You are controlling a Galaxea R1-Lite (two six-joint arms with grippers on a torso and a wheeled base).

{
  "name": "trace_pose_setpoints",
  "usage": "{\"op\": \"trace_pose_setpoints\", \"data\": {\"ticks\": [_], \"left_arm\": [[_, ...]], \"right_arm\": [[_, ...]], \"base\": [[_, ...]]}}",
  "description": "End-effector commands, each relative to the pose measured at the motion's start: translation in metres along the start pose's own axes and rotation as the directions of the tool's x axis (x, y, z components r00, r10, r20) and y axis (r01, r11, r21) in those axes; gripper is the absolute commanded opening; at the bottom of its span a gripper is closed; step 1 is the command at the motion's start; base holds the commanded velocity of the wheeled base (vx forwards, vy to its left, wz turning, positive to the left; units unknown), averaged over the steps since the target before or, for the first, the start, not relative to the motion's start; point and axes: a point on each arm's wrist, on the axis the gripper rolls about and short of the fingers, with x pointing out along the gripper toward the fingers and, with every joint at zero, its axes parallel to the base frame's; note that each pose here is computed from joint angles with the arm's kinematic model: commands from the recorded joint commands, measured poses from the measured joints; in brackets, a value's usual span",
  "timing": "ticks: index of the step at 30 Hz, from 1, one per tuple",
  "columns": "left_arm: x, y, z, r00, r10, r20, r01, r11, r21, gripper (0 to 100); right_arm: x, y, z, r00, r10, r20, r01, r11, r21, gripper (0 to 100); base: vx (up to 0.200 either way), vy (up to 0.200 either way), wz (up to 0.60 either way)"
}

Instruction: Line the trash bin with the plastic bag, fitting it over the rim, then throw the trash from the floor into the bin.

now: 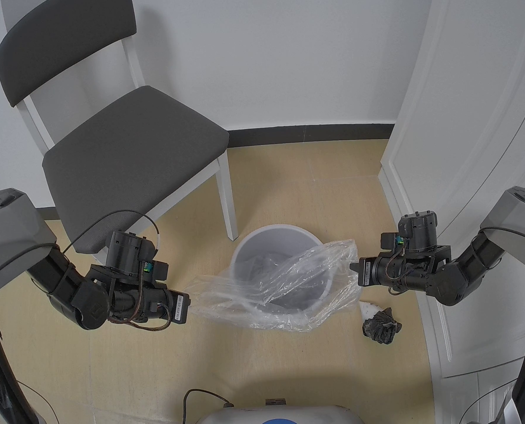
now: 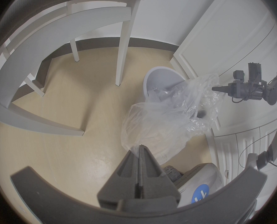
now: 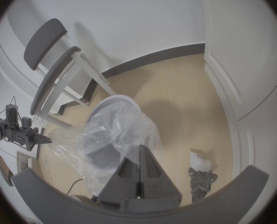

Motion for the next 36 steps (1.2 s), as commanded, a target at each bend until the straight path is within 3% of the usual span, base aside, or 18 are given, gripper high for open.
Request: {"op": "trace_pose_setpoints", "data": {"ticks": [1,28,36], "left_arm": [[-0.0028,-0.0011,0.0022,1.000,-0.002,0.010,0.002,1.000,0.002,0],[-0.0027,-0.0015,0.0018,1.000,-0.003,0.007,0.003,1.000,0.003,0],[-0.0102,-0.0028,0.0020,0.999,-0.001,-0.040,0.001,1.000,-0.002,0]], "right_arm": [[-0.0016,0.0001,-0.0007,1.000,0.001,-0.002,-0.001,1.000,-0.006,0],[-0.0036,0.0003,-0.0019,1.000,0.004,-0.009,-0.004,1.000,-0.008,0],[-0.0110,-0.0024,-0.0010,0.998,-0.015,-0.066,0.013,0.999,-0.041,0]], "base": [[0.000,0.000,0.00],[0.000,0.000,0.00],[0.000,0.000,0.00]]}}
